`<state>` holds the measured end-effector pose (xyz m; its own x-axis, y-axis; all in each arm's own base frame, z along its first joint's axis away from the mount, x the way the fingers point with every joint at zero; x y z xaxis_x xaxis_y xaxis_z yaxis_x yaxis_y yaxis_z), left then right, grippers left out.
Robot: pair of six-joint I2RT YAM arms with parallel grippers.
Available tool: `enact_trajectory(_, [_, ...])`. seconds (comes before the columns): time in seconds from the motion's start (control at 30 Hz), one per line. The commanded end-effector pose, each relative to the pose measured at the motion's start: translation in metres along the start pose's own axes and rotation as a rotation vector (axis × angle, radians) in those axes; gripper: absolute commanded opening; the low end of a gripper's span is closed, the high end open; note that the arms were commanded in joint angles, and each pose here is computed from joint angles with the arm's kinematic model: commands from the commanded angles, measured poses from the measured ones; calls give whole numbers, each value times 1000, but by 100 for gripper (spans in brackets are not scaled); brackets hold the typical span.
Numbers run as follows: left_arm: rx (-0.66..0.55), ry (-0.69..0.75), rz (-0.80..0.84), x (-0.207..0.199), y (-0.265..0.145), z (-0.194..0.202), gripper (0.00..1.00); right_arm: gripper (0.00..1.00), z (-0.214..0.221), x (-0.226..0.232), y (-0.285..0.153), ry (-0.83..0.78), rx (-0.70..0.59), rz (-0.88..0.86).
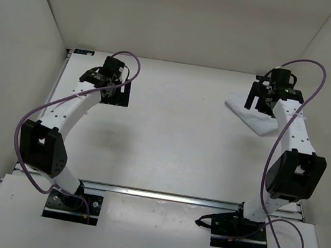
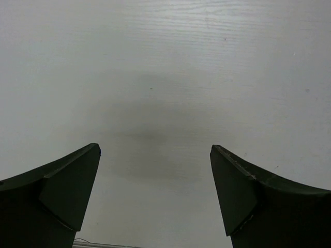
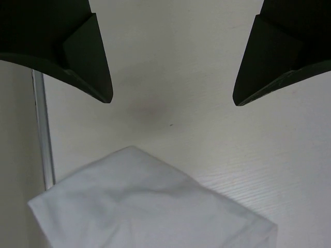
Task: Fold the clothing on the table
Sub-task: Grab the skirt from the pile
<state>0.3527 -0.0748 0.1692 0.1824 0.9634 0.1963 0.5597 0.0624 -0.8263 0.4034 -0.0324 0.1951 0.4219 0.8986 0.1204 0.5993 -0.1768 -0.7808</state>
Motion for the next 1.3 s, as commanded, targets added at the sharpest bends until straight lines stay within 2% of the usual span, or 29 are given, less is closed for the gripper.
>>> enact_trajectory(0.0, [-69,10,-67,10,-8,-27,99,99,-36,-15,-5,30,-83,35])
enact_trajectory(0.1, [-110,4,-41,4,-13,-40,98,100,-51,-29,2,50,-94,66])
enact_trajectory(0.17, [-124,10,43,-10,-11,-38,99,99,-57,-41,6,45,-97,112])
enact_trajectory(0.27, [-155,4,76,-12,-10,-39,99,99,-60,-49,10,-9,-115,165])
enact_trajectory(0.37, [-197,2,78,-9,-17,-41,99,100,-65,-52,20,-92,-127,147])
enact_trajectory(0.43, [-211,9,89,-9,-17,-39,99,99,-69,-60,29,-88,-126,172])
enact_trajectory(0.67, [-188,6,104,-8,-11,-32,98,98,-76,-69,47,15,-128,37])
enact_trajectory(0.8, [-188,1,132,-13,-11,-28,99,98,-70,-83,64,31,-100,87])
enact_trajectory(1.0, [-165,-33,162,-13,-4,-18,98,100,-48,-93,92,-44,-27,201])
enact_trajectory(1.27, [-163,-35,214,-24,-1,-28,98,98,-60,-85,119,59,-20,74])
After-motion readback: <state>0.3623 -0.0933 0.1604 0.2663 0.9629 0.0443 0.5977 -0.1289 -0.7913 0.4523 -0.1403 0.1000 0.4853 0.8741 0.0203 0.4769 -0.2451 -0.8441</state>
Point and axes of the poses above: each gripper's point midway between its finger pads, its own y axis out along the fingers, its own x axis along the line the jaws close on, z = x × y, the point moved 1 cm from there along -y, back along the fingers, and after that the axes turned 15 degrees about y, right-handed, at the moved point
